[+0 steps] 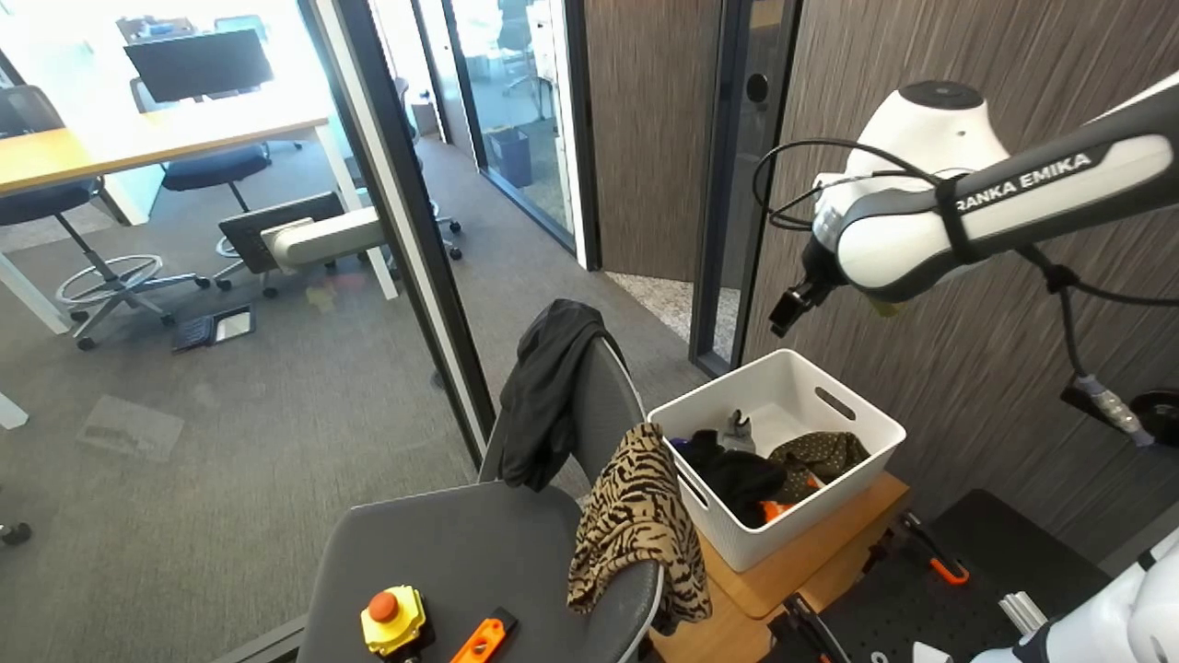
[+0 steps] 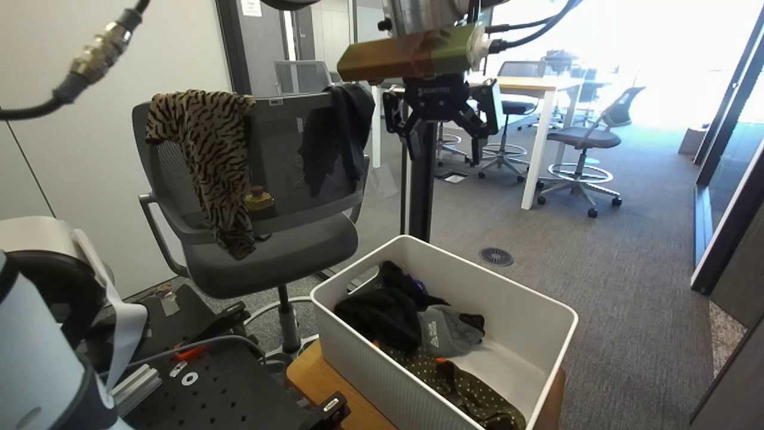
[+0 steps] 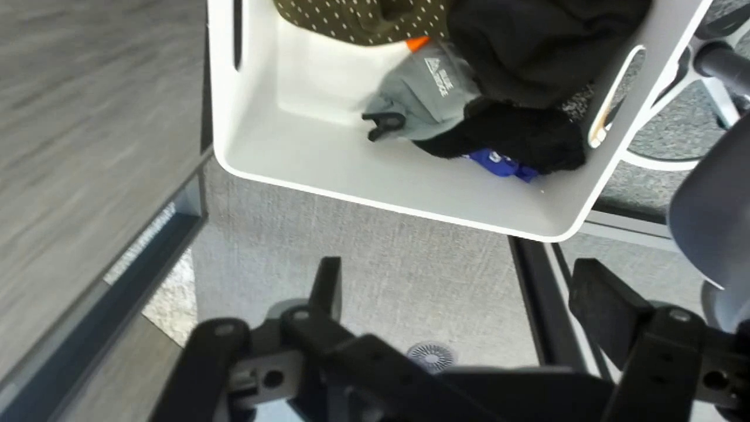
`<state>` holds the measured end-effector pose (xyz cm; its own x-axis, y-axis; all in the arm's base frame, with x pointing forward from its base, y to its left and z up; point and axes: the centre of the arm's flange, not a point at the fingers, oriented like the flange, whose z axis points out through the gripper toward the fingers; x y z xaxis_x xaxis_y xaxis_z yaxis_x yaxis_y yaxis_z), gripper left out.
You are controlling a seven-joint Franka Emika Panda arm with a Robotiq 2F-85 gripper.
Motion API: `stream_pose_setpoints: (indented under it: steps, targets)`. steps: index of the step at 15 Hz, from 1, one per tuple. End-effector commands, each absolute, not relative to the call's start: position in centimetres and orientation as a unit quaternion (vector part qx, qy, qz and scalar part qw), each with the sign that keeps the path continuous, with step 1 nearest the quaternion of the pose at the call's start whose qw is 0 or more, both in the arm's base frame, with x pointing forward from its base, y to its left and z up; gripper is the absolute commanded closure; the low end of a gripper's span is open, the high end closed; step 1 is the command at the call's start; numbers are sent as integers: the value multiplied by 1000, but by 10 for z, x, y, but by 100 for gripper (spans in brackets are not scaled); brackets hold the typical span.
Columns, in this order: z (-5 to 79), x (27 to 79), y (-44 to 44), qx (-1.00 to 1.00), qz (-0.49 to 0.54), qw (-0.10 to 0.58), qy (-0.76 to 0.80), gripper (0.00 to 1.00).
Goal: Move the black cloth from the chair head rest to the box
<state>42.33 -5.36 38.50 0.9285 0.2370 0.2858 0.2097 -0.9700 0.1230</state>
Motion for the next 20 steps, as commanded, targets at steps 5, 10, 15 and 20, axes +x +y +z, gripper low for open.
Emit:
stream_pose_setpoints:
  steps: [5,10,15,20]
  targets:
    - [340,510,18,941,190,-68,273,0]
    - [345,538,64,887,232,-106,385,0]
    - [344,546,70,821,254,-142,490,0]
    - [329,558,77,743,272,-192,581,0]
